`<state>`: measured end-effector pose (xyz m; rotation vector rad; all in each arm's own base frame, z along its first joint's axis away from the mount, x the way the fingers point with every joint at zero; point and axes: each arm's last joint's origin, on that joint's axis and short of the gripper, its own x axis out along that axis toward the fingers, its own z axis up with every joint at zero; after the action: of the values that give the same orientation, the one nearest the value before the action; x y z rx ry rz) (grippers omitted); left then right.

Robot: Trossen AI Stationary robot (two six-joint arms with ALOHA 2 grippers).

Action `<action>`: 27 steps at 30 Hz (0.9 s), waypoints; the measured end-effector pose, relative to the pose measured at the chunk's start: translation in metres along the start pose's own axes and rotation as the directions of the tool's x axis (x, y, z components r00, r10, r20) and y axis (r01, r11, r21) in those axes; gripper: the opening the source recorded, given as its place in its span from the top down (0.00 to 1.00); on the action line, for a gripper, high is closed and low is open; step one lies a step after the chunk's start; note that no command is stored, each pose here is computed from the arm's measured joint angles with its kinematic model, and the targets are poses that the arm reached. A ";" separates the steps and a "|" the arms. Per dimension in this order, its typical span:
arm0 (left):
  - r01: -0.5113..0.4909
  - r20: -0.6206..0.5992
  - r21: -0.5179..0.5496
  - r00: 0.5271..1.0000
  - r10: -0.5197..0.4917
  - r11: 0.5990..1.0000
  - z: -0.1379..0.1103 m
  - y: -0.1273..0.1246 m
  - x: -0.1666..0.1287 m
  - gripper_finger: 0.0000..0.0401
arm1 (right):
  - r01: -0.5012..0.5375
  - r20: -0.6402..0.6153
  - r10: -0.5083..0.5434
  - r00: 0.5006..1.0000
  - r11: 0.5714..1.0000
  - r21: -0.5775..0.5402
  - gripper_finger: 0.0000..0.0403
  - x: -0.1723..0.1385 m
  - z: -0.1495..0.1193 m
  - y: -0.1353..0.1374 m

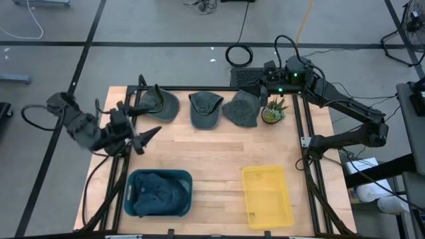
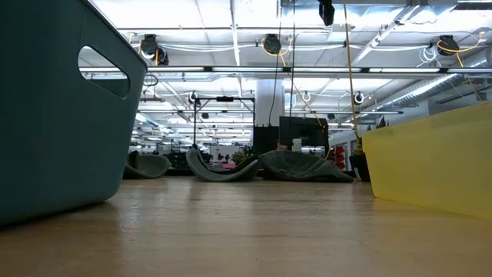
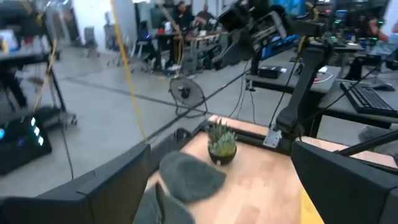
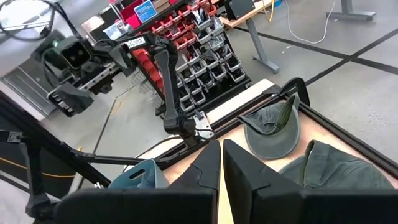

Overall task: Pick & Place hat
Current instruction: Put the left gray cap into the yellow bin

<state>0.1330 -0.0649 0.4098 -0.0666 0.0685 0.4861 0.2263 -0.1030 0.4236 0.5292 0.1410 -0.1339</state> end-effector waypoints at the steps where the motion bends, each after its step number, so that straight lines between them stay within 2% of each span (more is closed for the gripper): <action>1: 0.005 0.013 0.012 1.000 -0.005 1.000 0.003 0.002 0.004 0.01 | 0.000 0.000 0.000 1.000 1.000 0.000 0.98 0.000 0.000 0.000; 7: -0.058 0.058 0.047 0.997 0.055 0.997 0.014 0.016 0.025 0.01 | 0.000 0.000 0.000 1.000 0.999 -0.038 0.98 0.000 0.000 0.000; 15: -0.160 0.030 0.169 0.987 0.157 0.972 0.011 0.031 0.046 0.01 | 0.000 0.000 0.000 1.000 0.991 -0.130 0.98 0.000 0.000 0.000; 22: -0.144 -0.090 0.272 0.981 0.174 0.952 -0.002 0.043 0.067 0.01 | 0.000 0.000 0.000 1.000 0.991 -0.137 0.98 0.000 0.000 0.000; 27: -0.118 -0.202 0.355 0.959 0.199 0.927 -0.015 0.053 0.086 0.01 | 0.000 0.000 0.000 1.000 0.986 -0.166 0.98 0.000 0.000 0.000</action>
<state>0.1831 0.0208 0.3856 0.2237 0.3931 0.6225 0.2263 -0.1030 0.4236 0.3631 0.1506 -0.1205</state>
